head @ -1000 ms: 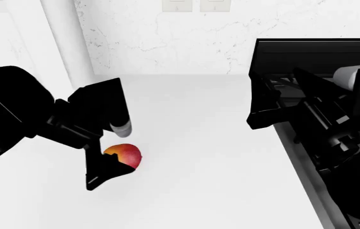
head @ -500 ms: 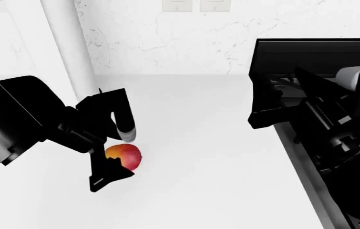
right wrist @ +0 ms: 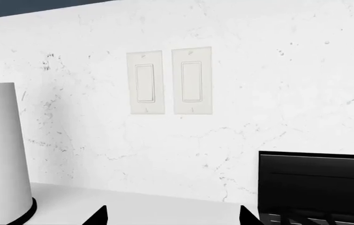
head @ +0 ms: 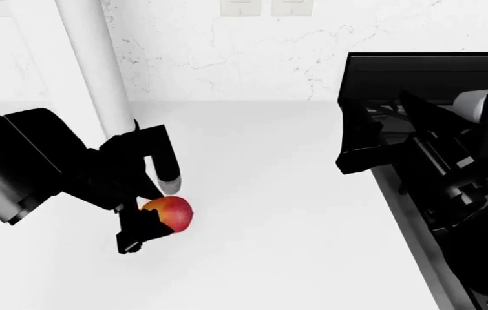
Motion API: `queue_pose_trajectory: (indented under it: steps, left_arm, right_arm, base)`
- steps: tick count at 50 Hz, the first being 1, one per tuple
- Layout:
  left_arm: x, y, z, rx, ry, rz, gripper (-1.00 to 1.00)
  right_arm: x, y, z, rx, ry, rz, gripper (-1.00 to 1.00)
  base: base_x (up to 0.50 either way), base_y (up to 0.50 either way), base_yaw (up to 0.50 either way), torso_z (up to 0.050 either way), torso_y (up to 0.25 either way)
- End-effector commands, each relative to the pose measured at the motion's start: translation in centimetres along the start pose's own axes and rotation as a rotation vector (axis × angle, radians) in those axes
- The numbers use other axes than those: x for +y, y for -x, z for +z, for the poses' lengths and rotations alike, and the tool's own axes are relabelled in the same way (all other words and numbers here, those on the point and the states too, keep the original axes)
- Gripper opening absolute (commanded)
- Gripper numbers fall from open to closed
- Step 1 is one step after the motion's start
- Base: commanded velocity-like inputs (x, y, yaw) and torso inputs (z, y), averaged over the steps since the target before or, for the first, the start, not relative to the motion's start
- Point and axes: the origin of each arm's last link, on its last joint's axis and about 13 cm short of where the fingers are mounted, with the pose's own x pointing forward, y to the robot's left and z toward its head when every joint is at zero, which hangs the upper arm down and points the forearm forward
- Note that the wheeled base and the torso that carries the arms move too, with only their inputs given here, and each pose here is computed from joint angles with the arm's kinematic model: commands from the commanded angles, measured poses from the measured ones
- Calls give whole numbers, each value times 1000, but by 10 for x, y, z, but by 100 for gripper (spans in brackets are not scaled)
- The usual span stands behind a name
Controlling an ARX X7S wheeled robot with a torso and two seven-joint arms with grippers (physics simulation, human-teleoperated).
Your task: Pick the mango, radish from the counter and place them in the cabinet. Then close the cabinet.
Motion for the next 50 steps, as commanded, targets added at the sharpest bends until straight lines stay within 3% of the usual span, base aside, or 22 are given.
queue_pose_trajectory:
  steps: [1,5,14,31,38,50]
  left_arm:
    - [-2,-3,-4,4,11,-3,-100]
    - [-3,1,-1,-18,-5,19,-100]
    - [-5,22,19,-194,-59,90,-100]
    - [-14,83,59,-602,-163,256,-100]
    - [-27,106,71,-776,-229,264,-100]
    - [-42,126,81,-935,-314,255,-100]
  right_arm:
    - [1,1,-4,15,-5,1,100]
    - [1,1,-3,14,-6,1,100]
    - [2,3,-1,8,-9,2,100]
    - [3,5,3,-1,-10,1,100]
    - [3,7,4,-2,-8,1,100]
    - [4,7,3,-3,-9,-1,100]
  base:
    - [0,0,0,0,0]
    - [0,0,-1,0,0]
    - [0,-3,-2,0,0]
    - [2,-3,-1,0,0]
    - [0,0,0,0,0]
    - [0,0,0,0,0]
